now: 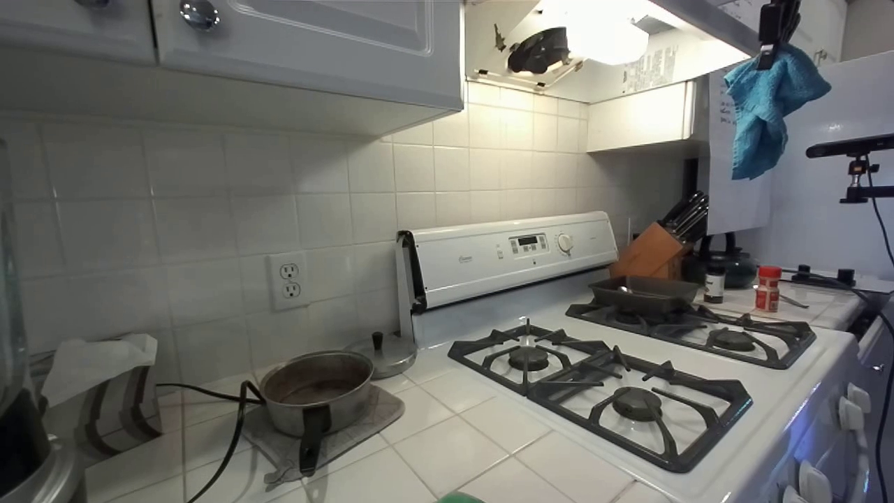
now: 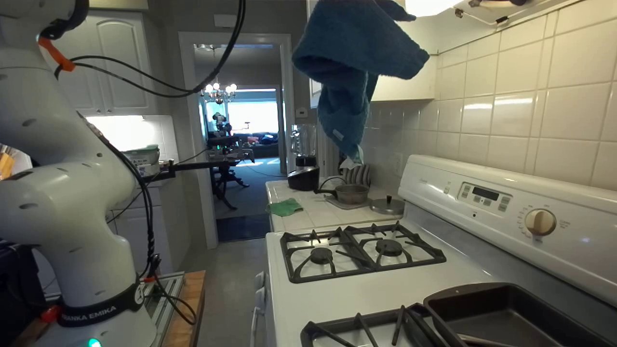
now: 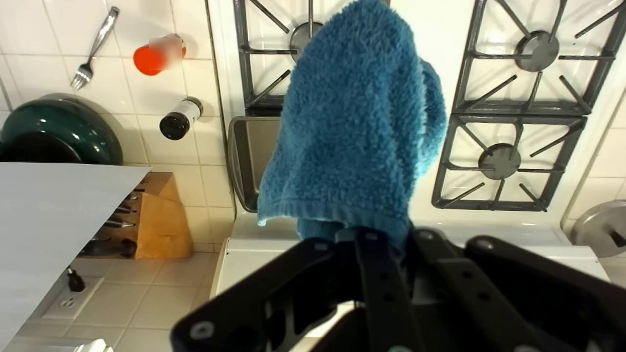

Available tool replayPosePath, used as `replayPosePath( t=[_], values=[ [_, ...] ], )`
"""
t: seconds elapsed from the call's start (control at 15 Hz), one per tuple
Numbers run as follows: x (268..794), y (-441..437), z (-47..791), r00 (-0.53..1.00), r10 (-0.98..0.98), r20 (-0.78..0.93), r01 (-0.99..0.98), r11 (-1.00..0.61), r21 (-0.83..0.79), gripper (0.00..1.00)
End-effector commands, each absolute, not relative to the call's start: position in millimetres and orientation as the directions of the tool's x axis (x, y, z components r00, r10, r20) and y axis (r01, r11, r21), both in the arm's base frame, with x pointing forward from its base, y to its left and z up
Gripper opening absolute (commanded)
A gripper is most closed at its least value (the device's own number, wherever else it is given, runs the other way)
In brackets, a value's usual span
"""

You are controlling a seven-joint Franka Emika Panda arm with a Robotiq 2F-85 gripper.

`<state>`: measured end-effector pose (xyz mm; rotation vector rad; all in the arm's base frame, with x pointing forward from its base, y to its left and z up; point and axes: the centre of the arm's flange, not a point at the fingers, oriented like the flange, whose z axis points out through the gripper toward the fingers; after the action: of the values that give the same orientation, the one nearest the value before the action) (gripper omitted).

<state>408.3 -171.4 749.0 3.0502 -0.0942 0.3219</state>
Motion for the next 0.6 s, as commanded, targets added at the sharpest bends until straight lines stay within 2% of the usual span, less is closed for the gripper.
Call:
replayPosePath(
  t=[0.0, 0.07, 0.53],
  values=[
    [408, -171, 749, 0.976, -0.053, 0.211, -0.069, -0.995, 0.066, 0.07],
    [408, -171, 749, 0.976, -0.053, 0.211, -0.069, -0.995, 0.066, 0.02],
    [410, -143, 735, 0.987, 0.010, 0.163, 0.003, -0.999, 0.042, 0.02]
  ],
)
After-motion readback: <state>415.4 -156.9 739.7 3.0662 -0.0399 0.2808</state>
